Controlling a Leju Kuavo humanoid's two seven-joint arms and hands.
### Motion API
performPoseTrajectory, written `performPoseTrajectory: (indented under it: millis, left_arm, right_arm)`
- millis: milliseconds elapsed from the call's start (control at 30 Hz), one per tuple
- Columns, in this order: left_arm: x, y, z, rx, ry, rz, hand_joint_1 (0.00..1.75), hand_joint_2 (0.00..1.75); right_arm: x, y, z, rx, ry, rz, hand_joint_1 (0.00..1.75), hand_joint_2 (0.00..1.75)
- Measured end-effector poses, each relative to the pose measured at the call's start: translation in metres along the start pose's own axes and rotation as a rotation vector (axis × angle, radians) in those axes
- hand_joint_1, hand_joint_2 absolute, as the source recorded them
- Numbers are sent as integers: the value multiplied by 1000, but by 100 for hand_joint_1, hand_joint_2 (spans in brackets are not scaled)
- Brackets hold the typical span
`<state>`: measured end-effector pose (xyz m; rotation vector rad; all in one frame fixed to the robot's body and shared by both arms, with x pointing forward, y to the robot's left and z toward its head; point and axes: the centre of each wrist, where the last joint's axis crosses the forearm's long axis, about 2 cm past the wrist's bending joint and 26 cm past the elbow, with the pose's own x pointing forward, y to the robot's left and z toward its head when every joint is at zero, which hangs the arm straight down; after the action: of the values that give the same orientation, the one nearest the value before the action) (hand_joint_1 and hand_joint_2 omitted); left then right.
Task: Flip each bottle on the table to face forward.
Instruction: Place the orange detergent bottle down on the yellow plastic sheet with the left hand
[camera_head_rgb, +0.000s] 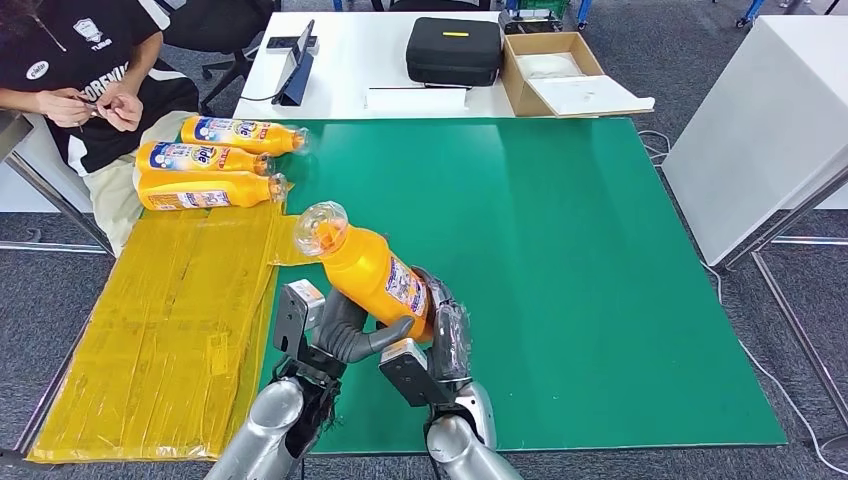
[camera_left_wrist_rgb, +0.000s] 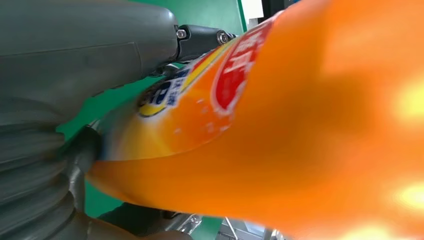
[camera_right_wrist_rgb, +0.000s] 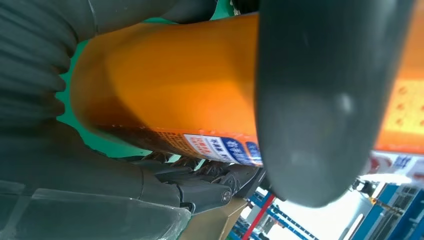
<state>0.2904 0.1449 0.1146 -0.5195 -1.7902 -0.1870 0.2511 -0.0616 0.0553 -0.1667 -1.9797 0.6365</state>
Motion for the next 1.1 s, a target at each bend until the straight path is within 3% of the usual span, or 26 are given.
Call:
performPoseTrajectory:
  millis: [633,1067,1100]
  left_arm:
    - [-2,5,0,56,3,10,0,175]
    - [-2,14,1,122,-46,86,0,175]
    - [-2,14,0,129,-54,96,23,175]
  right_arm:
    - [-2,8,-2,108,-22,93,175,175]
    - [2,10,-14,138,-12,85,175,175]
    - [2,10,-15,139,-11,84,175,175]
